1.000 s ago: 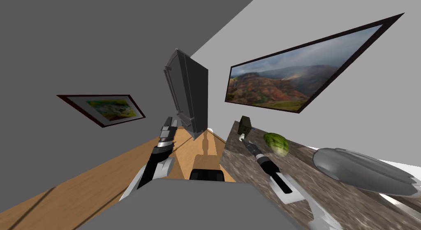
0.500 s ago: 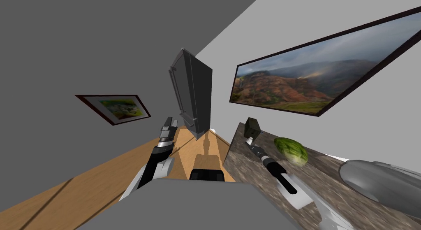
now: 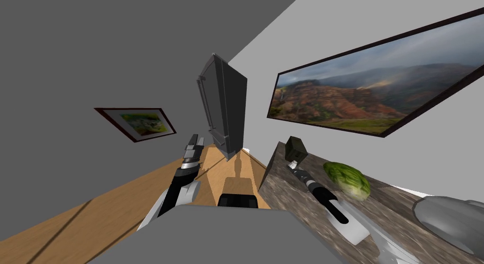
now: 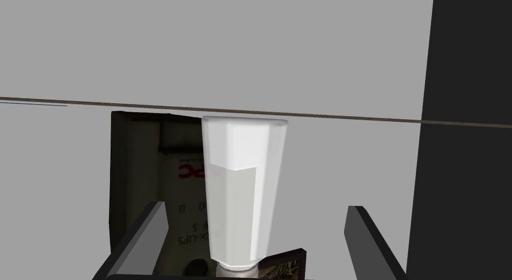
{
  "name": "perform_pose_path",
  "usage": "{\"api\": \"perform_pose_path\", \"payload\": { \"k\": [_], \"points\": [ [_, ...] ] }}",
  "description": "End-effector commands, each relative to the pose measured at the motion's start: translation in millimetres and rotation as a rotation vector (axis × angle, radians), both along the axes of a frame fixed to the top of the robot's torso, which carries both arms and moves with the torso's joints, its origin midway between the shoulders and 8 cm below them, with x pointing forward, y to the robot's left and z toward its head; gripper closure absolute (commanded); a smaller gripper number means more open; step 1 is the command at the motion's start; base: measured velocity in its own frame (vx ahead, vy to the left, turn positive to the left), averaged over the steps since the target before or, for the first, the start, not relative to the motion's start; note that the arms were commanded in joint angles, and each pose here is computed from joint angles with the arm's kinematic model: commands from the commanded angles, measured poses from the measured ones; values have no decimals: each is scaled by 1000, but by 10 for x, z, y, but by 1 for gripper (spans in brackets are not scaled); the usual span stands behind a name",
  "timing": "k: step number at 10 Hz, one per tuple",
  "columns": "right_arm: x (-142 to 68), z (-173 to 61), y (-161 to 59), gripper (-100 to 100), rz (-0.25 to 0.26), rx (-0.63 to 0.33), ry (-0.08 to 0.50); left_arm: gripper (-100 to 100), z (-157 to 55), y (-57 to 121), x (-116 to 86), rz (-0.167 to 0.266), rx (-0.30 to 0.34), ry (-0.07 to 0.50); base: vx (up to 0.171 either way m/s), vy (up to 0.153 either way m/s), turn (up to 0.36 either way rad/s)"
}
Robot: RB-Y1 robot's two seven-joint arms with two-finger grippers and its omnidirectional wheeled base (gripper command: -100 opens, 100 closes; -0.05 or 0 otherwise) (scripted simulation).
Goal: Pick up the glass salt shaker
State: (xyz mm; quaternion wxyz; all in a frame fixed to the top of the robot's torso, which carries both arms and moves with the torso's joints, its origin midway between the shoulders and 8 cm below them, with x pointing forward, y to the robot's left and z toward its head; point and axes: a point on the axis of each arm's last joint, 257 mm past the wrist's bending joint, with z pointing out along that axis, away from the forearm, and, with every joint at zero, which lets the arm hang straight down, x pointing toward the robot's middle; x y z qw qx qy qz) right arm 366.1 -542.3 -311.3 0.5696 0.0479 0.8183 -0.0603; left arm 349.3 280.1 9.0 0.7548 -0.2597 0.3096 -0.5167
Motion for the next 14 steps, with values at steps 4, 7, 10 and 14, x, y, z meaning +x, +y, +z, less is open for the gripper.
{"api": "perform_pose_path", "payload": {
  "k": [4,7,10,14],
  "points": [
    [142,-99,-121,-100,-22,8,4,0,0,0,0,0,0,0,-66,-10,67],
    [284,-180,-239,-100,-43,14,7,0,0,0,0,0,0,0,-84,-15,87],
    [469,-192,-303,-100,-54,19,-1,0,0,0,0,0,0,0,-84,3,80],
    [631,-213,-393,-100,-72,23,-4,0,0,0,0,0,0,0,-60,-7,65]
  ]
}}
